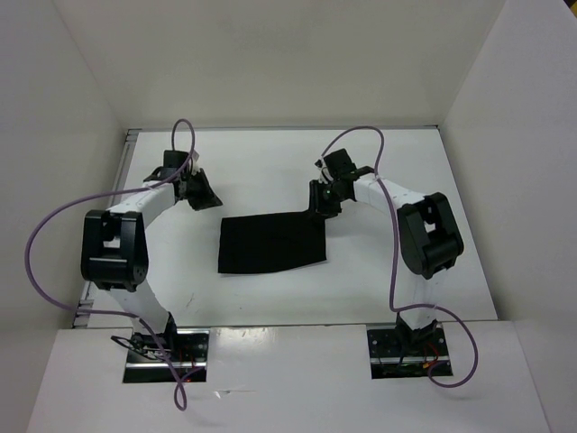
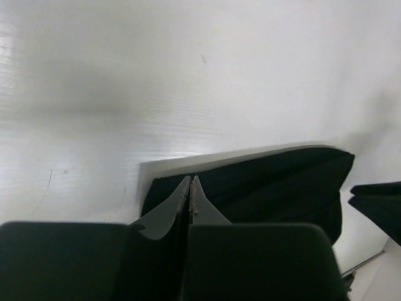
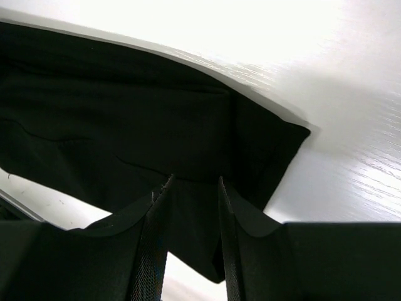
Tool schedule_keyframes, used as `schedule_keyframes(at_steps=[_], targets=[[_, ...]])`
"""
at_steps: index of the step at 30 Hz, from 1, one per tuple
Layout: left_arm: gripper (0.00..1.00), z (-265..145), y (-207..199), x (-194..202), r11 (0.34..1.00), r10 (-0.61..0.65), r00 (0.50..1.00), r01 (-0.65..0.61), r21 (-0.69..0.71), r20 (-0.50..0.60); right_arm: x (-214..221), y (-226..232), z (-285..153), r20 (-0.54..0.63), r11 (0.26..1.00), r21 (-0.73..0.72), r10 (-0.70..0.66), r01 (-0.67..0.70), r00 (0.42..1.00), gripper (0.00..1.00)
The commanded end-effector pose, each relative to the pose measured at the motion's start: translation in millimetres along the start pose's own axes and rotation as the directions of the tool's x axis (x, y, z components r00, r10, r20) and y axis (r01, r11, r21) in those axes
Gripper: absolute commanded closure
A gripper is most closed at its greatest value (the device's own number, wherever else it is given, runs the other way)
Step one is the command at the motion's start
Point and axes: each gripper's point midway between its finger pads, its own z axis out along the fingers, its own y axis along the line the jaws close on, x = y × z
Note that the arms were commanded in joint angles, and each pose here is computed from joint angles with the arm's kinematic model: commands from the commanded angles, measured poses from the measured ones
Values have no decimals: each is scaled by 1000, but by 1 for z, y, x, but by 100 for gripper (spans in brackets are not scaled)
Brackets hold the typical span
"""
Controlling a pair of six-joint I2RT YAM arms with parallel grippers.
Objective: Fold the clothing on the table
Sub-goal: Fold the skirt
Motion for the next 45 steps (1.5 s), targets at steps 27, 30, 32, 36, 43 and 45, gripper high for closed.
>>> schedule_keyframes(at_steps=[27, 30, 32, 36, 43, 45], targets=[[100, 18, 23, 39, 999, -14, 985, 8, -38, -174, -15, 10, 6, 37, 999, -2, -35, 35, 999, 61], [100, 15, 24, 43, 999, -18, 983, 10, -43, -181, -14, 11, 7, 36, 999, 4, -42, 42, 998, 61], [100, 11, 17, 38, 1000, -6, 986, 3, -18, -164, -17, 13, 6, 45, 999, 1, -45, 45, 998, 61], [100, -4, 3, 28, 1000, 18, 993, -16, 22, -120, -15, 16, 8, 31, 999, 1, -49, 49, 998, 61], [100, 4, 16, 41, 1000, -2, 985, -2, -21, -174, -13, 14, 13, 15, 999, 7, -44, 44, 999, 61], [100, 8, 18, 41, 1000, -2, 984, -1, -21, -175, -17, 16, 11, 24, 999, 3, -47, 47, 999, 61]])
